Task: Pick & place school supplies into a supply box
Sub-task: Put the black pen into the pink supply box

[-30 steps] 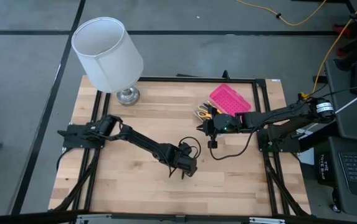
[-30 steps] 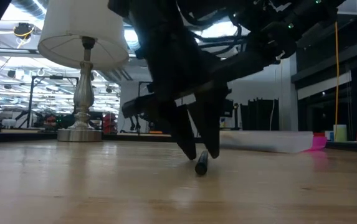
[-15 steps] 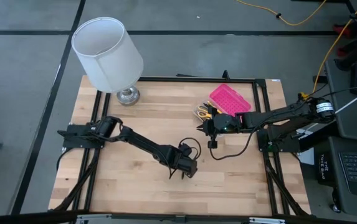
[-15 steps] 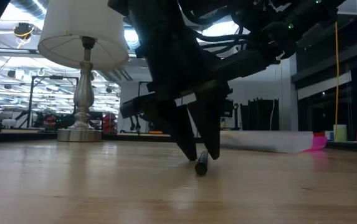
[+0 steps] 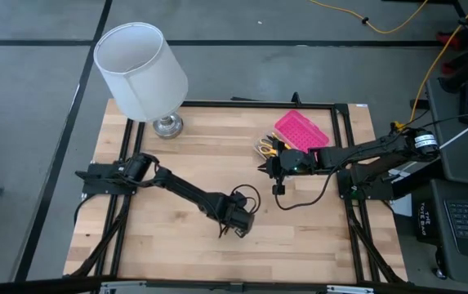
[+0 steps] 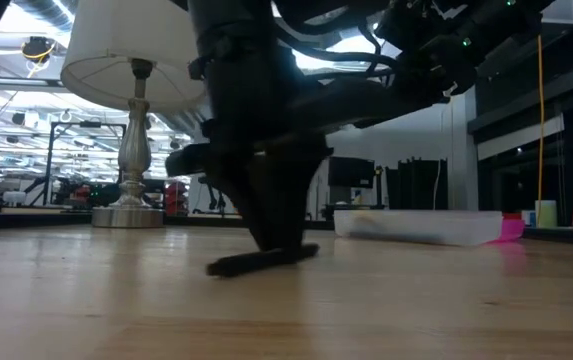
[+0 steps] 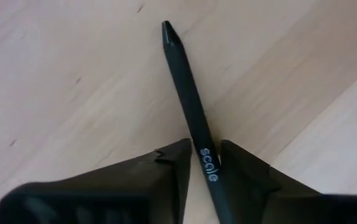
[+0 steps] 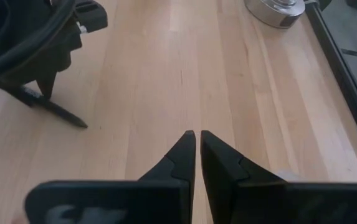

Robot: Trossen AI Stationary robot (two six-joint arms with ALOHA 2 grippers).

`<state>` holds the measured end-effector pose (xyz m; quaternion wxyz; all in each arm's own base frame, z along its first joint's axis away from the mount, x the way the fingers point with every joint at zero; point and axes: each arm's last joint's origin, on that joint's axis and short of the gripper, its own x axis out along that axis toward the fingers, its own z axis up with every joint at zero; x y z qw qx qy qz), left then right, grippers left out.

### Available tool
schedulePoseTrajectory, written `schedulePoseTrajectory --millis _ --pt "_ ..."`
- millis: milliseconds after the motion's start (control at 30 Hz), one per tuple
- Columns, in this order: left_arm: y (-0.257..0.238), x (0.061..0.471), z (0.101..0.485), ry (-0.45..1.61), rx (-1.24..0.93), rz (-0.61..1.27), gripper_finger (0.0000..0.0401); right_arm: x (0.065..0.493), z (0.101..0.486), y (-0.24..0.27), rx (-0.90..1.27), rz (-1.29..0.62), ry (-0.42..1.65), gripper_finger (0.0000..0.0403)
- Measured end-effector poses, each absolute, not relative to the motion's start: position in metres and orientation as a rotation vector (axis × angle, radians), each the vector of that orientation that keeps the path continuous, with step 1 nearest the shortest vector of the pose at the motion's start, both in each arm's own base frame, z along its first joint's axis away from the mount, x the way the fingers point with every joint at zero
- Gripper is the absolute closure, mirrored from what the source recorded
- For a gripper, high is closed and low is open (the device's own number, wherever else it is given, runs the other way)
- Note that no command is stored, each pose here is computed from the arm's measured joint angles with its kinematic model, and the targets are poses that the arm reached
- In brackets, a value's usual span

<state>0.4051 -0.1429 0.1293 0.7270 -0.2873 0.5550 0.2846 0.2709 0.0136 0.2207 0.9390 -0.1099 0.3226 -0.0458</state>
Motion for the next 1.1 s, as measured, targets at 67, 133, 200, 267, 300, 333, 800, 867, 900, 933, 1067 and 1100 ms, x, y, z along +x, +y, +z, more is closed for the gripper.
schedulePoseTrajectory --millis 67,133,200,267,300,333,800,867,900,933,1067,1100 --pt "-0.144 0.403 0.129 1.251 -0.616 0.618 0.0328 0.271 0.221 0.014 -0.224 -0.094 0.659 0.0373" --pt "-0.145 0.402 0.129 1.272 -0.594 0.594 0.0338 0.271 0.221 0.014 -0.222 -0.094 0.659 0.0373" --pt "-0.147 0.401 0.129 1.281 -0.571 0.574 0.0345 0.271 0.221 0.014 -0.222 -0.094 0.66 0.0373" --pt "-0.148 0.4 0.129 1.281 -0.557 0.57 0.0348 0.271 0.221 0.014 -0.222 -0.094 0.661 0.0373" --pt "-0.148 0.4 0.129 1.281 -0.55 0.568 0.0349 0.271 0.22 0.014 -0.222 -0.094 0.662 0.0373" --pt "-0.148 0.4 0.129 1.281 -0.541 0.564 0.035 0.271 0.22 0.014 -0.222 -0.094 0.662 0.0373" --pt "-0.16 0.387 0.154 1.223 -0.334 0.5 0.0386 0.271 0.22 0.017 -0.199 -0.012 0.659 0.0373" --pt "-0.161 0.383 0.163 1.211 -0.32 0.501 0.0385 0.271 0.22 0.018 -0.192 -0.01 0.659 0.0373" --pt "-0.162 0.381 0.166 1.206 -0.313 0.501 0.0386 0.271 0.22 0.019 -0.18 -0.008 0.659 0.0373" --pt "-0.164 0.38 0.167 1.205 -0.304 0.503 0.0387 0.271 0.22 0.019 -0.175 -0.007 0.659 0.0373" --pt "-0.171 0.371 0.182 1.183 -0.249 0.47 0.0387 0.27 0.22 0.025 -0.18 0.012 0.663 0.0373" --pt "-0.174 0.369 0.188 1.174 -0.225 0.437 0.0387 0.27 0.22 0.027 -0.182 0.019 0.662 0.0373"
